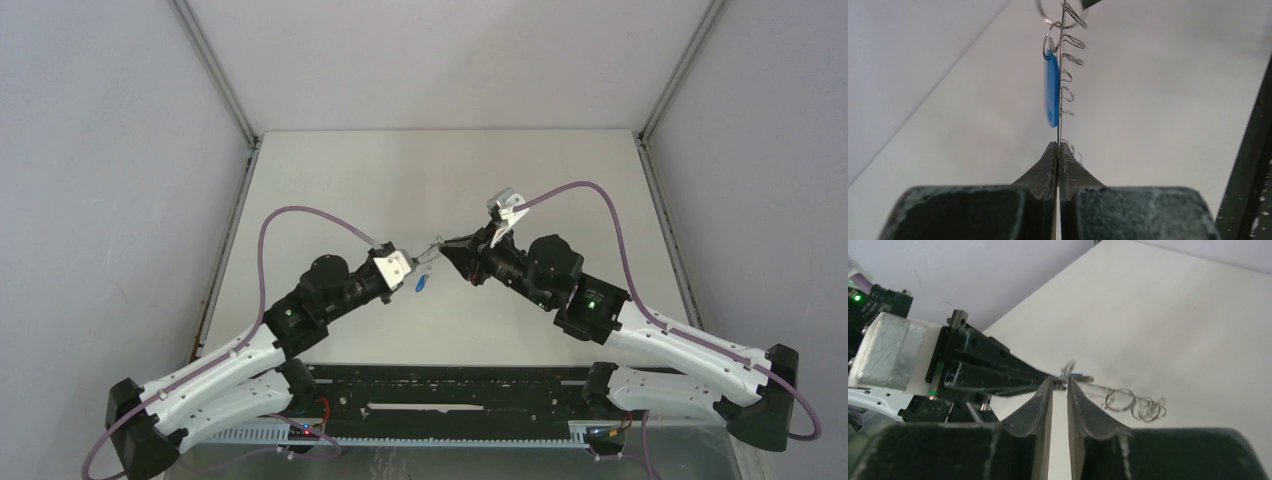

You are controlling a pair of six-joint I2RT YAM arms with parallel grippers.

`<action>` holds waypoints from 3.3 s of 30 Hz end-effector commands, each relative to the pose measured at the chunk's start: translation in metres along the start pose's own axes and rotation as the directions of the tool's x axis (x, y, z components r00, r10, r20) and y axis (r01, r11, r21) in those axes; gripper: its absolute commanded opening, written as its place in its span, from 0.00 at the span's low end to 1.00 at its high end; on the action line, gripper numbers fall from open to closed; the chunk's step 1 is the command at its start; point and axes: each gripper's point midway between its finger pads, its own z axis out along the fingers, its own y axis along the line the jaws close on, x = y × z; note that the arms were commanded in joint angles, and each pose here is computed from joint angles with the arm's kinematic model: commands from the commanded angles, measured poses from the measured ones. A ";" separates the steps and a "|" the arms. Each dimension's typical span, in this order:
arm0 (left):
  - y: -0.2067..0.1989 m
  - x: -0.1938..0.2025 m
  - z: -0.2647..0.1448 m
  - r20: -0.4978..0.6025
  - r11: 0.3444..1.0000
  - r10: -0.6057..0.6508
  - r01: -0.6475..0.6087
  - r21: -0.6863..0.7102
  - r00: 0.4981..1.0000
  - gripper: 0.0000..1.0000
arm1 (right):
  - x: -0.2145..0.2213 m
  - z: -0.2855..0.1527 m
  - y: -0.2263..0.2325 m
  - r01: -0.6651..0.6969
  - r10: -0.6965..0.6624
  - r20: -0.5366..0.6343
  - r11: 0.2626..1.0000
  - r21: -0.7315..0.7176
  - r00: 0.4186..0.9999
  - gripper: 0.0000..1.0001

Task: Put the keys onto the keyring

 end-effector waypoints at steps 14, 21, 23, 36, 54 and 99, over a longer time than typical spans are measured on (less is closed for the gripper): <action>0.119 0.019 0.037 -0.243 0.711 0.658 -0.694 -0.112 0.713 0.00 | -0.021 -0.042 -0.075 -0.141 0.128 0.072 0.963 0.229 0.989 1.00; 0.088 0.093 0.059 -0.275 0.460 0.866 -0.882 0.106 0.418 0.00 | -0.004 -0.057 -0.102 -0.214 0.196 0.089 0.930 0.299 0.977 1.00; 0.071 0.117 0.066 -0.280 0.450 0.876 -0.875 0.180 0.393 0.00 | -0.001 -0.061 -0.106 -0.228 0.209 0.093 0.922 0.312 0.973 1.00; 0.001 0.192 0.086 -0.485 0.597 0.782 -0.694 0.402 0.392 0.30 | 0.009 -0.090 -0.127 -0.274 0.240 0.134 0.881 0.386 0.961 1.00; 0.005 0.084 0.015 -0.703 0.955 0.113 0.117 0.271 0.702 1.00 | 0.003 -0.102 -0.187 -0.207 0.140 0.161 0.803 0.559 0.977 1.00; 0.229 0.186 -0.134 0.214 0.475 -0.233 0.303 -0.826 0.949 1.00 | 0.120 -0.150 -0.362 0.044 -0.218 0.067 0.465 0.884 0.974 1.00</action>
